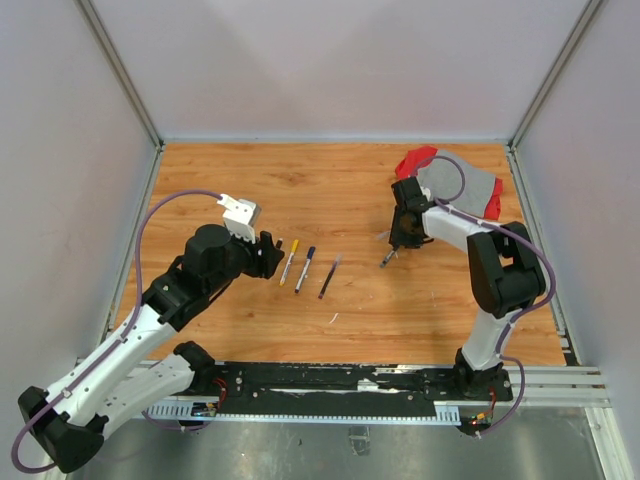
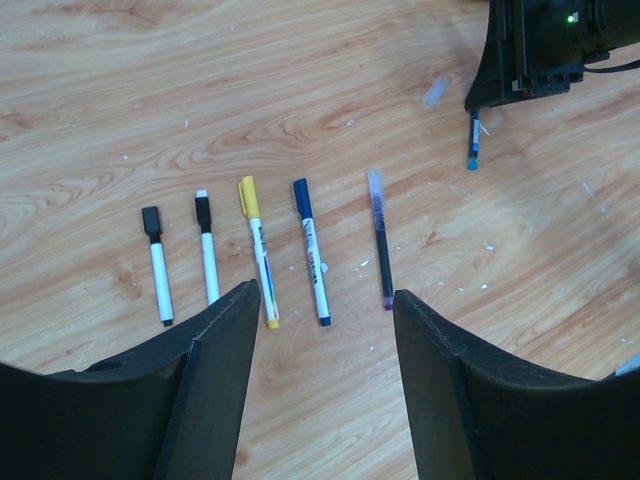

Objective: Insert the pens into the pen caps
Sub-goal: Pick up the pen from the center of the board.

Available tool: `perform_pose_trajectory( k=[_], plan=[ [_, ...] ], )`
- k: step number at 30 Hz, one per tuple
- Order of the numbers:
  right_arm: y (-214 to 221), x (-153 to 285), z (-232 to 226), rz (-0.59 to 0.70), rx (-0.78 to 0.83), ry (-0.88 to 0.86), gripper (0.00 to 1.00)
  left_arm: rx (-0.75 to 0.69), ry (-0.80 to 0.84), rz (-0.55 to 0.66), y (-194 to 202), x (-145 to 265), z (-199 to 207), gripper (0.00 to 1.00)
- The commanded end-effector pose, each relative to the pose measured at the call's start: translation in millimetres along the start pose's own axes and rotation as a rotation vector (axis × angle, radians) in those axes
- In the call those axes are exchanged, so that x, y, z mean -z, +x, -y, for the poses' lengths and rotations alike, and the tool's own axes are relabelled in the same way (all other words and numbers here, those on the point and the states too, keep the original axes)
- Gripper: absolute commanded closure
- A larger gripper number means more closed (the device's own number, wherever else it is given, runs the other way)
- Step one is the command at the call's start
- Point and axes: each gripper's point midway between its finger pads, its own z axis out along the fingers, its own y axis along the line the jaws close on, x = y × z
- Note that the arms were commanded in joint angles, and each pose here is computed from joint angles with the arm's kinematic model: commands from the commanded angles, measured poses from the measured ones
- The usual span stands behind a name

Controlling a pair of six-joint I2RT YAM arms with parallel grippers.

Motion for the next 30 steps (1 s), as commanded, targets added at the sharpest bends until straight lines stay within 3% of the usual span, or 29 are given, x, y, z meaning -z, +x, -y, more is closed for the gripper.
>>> perform_pose_trajectory(
  k=[1, 8, 14, 20, 30],
  plan=[
    [31.5, -7.9, 26.1, -0.083, 0.055, 0.082, 0.66, -0.008, -0.007, 0.019, -3.6, 1.4, -2.5, 0.39],
    [46.8, 0.7, 43.9, -0.089, 0.038, 0.063, 0.88, 0.014, -0.016, 0.037, -8.9, 4.1, -3.1, 0.38],
    [56.7, 17.6, 60.4, -0.055, 0.004, 0.039, 0.97, 0.079, -0.041, 0.065, -18.3, 9.3, -4.5, 0.34],
    [61.5, 40.9, 50.3, 0.011, 0.008, -0.087, 0.99, 0.171, 0.018, 0.11, -21.1, 6.7, 7.2, 0.28],
    [54.8, 107.8, 7.5, 0.224, 0.06, -0.45, 0.99, 0.278, 0.147, 0.07, -1.1, -11.2, 33.9, 0.22]
  ],
)
